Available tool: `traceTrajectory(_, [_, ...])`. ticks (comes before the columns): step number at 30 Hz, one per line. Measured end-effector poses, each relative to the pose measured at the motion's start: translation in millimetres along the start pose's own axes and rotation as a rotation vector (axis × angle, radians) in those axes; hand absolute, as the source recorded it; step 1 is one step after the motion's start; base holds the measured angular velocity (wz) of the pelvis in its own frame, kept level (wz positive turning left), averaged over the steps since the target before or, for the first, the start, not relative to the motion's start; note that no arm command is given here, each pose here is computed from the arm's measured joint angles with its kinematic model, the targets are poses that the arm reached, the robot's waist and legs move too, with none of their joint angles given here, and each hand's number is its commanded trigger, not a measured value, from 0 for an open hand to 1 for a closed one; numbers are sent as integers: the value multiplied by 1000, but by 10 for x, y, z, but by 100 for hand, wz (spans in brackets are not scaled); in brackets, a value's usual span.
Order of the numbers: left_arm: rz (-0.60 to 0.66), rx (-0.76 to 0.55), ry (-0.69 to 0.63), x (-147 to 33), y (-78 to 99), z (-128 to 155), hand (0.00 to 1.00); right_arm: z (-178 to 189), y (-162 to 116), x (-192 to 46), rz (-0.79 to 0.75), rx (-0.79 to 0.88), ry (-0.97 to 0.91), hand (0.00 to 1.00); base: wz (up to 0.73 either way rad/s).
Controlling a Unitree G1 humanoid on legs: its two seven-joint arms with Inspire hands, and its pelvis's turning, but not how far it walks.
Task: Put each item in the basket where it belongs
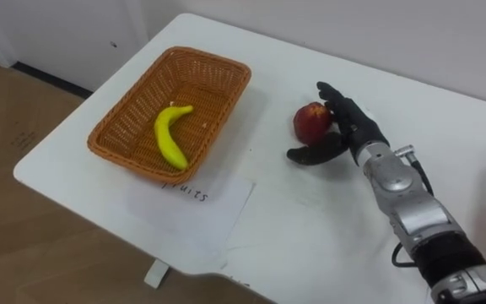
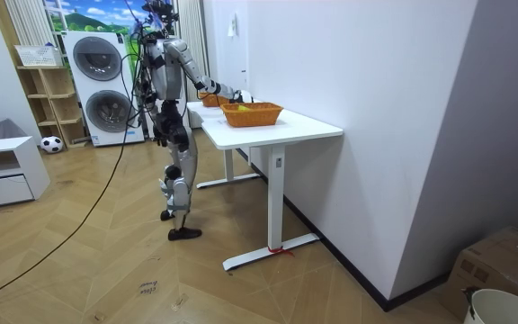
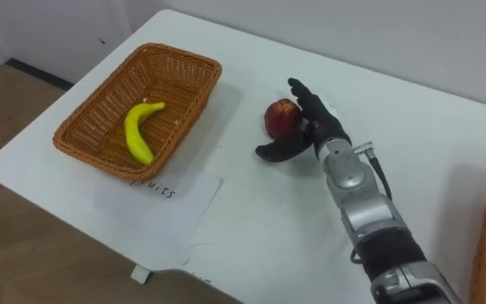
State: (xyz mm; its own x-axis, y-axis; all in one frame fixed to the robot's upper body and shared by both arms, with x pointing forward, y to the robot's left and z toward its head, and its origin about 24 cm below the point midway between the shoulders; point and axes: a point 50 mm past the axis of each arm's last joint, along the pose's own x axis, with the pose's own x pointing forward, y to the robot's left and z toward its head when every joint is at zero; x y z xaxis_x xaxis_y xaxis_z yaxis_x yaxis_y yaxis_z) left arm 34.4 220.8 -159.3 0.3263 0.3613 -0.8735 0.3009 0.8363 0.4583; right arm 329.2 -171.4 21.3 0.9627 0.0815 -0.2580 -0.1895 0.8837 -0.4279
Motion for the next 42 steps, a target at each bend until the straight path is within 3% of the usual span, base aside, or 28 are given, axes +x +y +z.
traceTrajectory(23, [-17,-34,29,4,-11,-54,0,-23,-23,6,-12,-103,-8,0,0])
traceTrajectory(24, [-15,-32,30,6,-1,-57,0,-25,-23,6,-12,-112,-7,21,0])
traceTrajectory(25, [-14,-31,30,8,6,-60,0,-33,-22,6,-9,-123,-4,56,0])
traceTrajectory(26, [-15,-31,30,8,7,-60,0,-37,-23,7,-8,-128,-2,100,0])
traceTrajectory(42, [-31,-32,25,15,9,-39,0,-30,-144,30,-38,-198,6,100,0])
